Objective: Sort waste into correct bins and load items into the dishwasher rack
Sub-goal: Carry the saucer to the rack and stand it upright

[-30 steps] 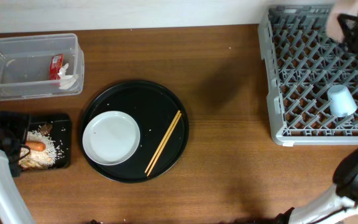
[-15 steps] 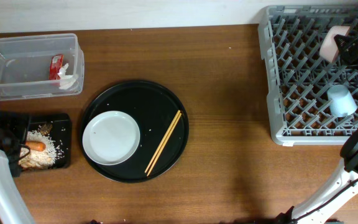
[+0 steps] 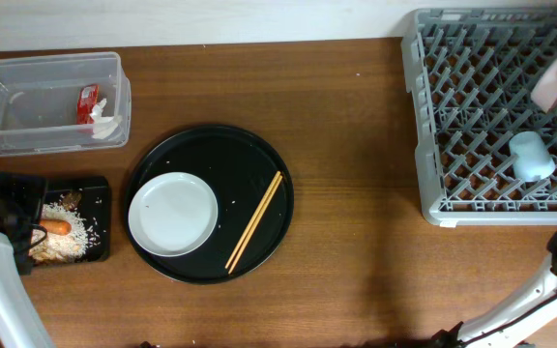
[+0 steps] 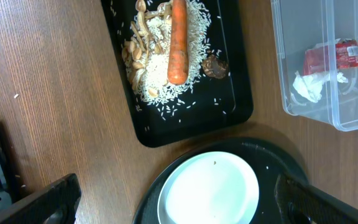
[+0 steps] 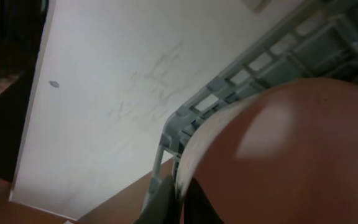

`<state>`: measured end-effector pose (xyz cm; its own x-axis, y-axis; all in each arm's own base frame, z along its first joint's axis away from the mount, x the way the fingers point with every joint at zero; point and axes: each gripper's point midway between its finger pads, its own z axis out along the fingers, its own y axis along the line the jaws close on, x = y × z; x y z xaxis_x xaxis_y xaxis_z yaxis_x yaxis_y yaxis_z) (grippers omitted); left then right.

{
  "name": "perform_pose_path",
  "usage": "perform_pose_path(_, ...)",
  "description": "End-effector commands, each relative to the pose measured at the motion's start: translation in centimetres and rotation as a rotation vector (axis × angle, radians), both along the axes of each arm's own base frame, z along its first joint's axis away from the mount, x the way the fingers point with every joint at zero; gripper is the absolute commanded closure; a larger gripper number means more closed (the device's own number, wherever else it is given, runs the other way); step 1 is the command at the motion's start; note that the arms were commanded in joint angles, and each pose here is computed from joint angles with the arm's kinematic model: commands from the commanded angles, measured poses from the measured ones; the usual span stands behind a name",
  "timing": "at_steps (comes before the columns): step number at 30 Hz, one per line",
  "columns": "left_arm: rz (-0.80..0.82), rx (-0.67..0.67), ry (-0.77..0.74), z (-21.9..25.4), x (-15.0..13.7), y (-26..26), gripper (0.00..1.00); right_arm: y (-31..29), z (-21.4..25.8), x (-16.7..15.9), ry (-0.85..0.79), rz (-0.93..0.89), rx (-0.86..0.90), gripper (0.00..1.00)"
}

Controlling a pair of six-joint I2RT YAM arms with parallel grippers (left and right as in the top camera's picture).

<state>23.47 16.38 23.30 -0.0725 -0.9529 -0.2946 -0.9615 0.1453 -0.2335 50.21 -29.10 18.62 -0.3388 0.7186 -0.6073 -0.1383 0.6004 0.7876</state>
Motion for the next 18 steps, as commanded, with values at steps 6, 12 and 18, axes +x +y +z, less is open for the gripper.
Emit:
perform_pose_path(6,0.015,0.007,-0.005,0.2,-0.2,0.1,0.01,-0.7,0.3,-0.5,0.029,-0.017,0.086,0.94)
perform_pose_path(12,0.016,0.008,-0.005,0.2,-0.2,0.2,0.01,-2.0,1.7,-2.2,0.007,-0.004,0.137,0.88)
perform_pose_path(18,0.015,0.007,-0.005,0.2,-0.2,0.1,0.0,-4.0,3.2,-4.7,0.001,-0.02,0.171,0.83)
